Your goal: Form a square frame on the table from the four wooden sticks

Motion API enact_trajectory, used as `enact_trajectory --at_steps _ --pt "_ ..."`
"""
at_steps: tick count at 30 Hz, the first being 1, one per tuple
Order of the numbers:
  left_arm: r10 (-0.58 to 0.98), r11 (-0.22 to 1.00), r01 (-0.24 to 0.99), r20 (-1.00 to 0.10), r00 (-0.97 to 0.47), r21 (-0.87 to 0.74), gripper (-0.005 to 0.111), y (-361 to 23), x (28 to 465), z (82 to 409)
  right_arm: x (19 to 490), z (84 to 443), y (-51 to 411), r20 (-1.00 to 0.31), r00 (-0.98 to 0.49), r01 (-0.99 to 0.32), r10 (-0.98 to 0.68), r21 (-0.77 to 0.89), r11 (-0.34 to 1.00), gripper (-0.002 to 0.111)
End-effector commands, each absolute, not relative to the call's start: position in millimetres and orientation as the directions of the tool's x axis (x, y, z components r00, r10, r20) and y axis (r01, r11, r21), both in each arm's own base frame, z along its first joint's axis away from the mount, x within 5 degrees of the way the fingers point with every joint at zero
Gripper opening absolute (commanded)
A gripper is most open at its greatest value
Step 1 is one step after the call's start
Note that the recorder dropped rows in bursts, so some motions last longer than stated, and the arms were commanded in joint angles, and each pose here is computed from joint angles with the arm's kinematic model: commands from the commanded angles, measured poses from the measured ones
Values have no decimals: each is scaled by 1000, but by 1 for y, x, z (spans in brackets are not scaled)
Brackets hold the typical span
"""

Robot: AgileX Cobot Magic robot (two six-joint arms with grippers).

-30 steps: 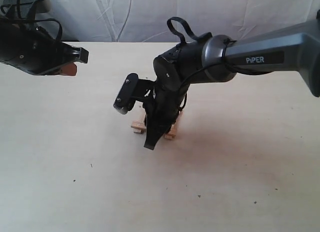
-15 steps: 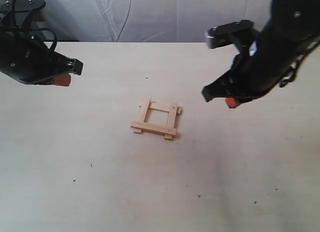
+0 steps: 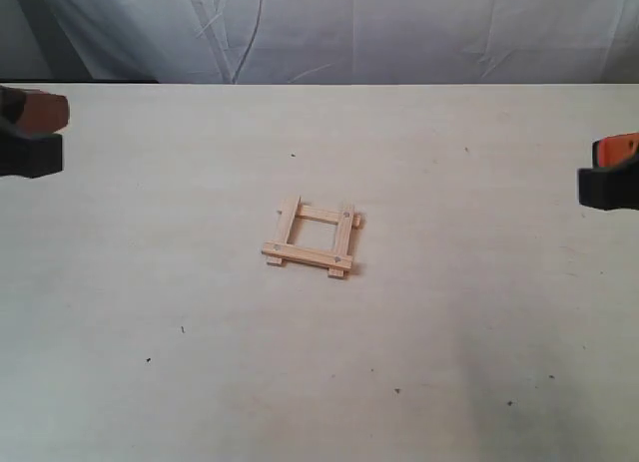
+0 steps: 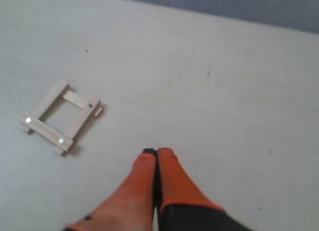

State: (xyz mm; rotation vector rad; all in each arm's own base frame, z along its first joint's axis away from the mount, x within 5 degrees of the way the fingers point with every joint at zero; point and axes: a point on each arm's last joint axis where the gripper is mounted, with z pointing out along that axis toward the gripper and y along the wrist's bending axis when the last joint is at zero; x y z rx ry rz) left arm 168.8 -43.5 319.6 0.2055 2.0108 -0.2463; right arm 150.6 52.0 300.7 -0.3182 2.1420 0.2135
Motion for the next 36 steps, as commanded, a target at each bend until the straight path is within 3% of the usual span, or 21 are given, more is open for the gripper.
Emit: enact_trajectory --at_steps 1,11,26,31,36 --pt "10 964 254 -941 -340 -81 0 -38 142 314 122 303 41 -922 -374 -308 -101 20 951 0" --pt "3 963 258 -960 -282 -73 0 -34 127 317 87 318 29 -980 -194 -312 -38 25 950 0" --pt "3 963 259 -959 -282 -73 0 -34 127 317 82 320 26 -986 -161 -307 -46 6 952 0" --pt "10 964 259 -960 -280 -65 0 -34 127 317 69 318 16 -993 -112 -234 -29 -2 972 0" --pt "15 964 259 -960 -279 -61 0 -34 127 317 56 290 8 -994 -105 -130 20 34 991 0"
